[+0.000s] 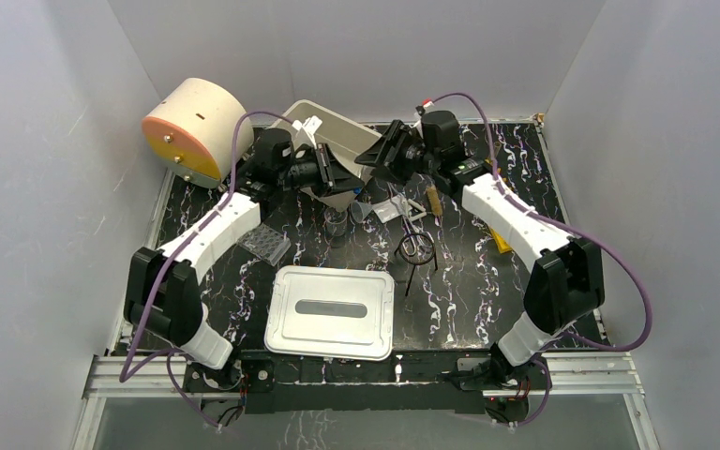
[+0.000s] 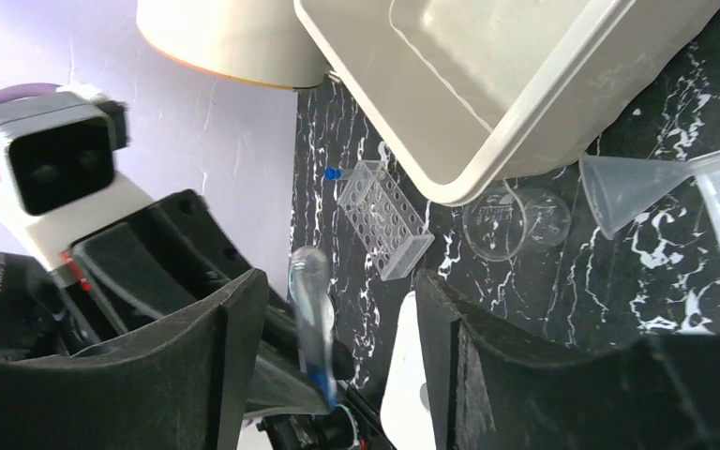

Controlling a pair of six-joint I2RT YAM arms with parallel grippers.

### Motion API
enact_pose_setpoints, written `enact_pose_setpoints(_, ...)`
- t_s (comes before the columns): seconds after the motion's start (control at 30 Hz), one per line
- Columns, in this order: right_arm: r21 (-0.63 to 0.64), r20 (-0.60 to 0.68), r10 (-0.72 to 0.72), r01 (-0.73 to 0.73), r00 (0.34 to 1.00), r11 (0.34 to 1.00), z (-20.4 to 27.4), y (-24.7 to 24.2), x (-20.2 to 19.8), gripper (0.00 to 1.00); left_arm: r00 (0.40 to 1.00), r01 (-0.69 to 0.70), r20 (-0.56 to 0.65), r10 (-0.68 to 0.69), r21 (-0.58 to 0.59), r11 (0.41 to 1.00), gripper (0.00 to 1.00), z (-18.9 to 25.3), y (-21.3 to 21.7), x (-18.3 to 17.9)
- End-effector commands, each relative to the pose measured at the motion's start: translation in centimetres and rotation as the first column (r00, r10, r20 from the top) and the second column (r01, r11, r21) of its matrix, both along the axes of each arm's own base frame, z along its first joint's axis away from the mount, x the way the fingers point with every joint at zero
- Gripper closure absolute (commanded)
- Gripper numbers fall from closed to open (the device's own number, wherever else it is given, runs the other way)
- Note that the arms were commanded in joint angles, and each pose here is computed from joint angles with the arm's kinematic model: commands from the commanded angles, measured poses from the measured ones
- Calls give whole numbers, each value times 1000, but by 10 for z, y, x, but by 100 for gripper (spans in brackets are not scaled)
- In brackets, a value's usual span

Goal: Organize the chemistry lab equipment

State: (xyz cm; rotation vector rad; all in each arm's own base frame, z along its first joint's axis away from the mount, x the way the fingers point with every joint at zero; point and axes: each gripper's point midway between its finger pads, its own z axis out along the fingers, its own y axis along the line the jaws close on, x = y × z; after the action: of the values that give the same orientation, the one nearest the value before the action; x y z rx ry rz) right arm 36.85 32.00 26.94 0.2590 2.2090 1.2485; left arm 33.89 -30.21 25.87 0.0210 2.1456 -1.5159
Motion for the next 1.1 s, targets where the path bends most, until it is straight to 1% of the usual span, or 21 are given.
enact_pose_setpoints(0.0,40,143,147,-154,979,987,38,-12,-1,31,964,150,196,-182,169,974,100,13,8,-20)
enact_pose_setpoints(0.07,48,146,207,-216,967,975,40,-17,-5,31,942,197,226,-248,225,954,100,11,10,-25)
enact_pose_setpoints(0.2,48,159,322,-333,933,942,47,-12,-18,31,894,290,261,-364,282,915,100,10,13,-35)
enact_pose_setpoints(0.27,51,128,341,-350,931,935,43,-11,-20,31,876,329,261,-406,295,897,100,8,13,-40)
enact_pose_setpoints(0.33,86,115,355,-365,928,927,41,-7,-22,34,866,349,254,-431,312,884,100,4,14,-40)
enact_pose_setpoints(0.47,146,74,397,-404,915,903,38,-3,-31,40,860,373,237,-452,314,873,100,3,15,-43)
enact_pose_setpoints(0.57,151,36,446,-446,894,882,28,-3,-42,48,860,366,243,-449,321,874,100,4,16,-44)
enact_pose_setpoints(0.6,128,25,443,-442,896,888,22,-6,-43,48,859,368,244,-451,318,874,100,5,16,-44)
enact_pose_setpoints(0.7,83,10,414,-414,910,907,8,-10,-41,42,852,381,253,-459,302,874,100,12,14,-47)
enact_pose_setpoints(0.8,82,6,423,-422,906,903,3,-10,-42,41,853,374,257,-454,307,875,100,12,14,-45)
enact_pose_setpoints(1.0,152,36,477,-477,878,866,13,-5,-52,51,858,373,246,-451,306,876,100,10,13,-42)
enact_pose_setpoints(1.07,182,26,483,-479,875,859,14,-4,-55,54,860,372,245,-449,302,878,100,11,12,-41)
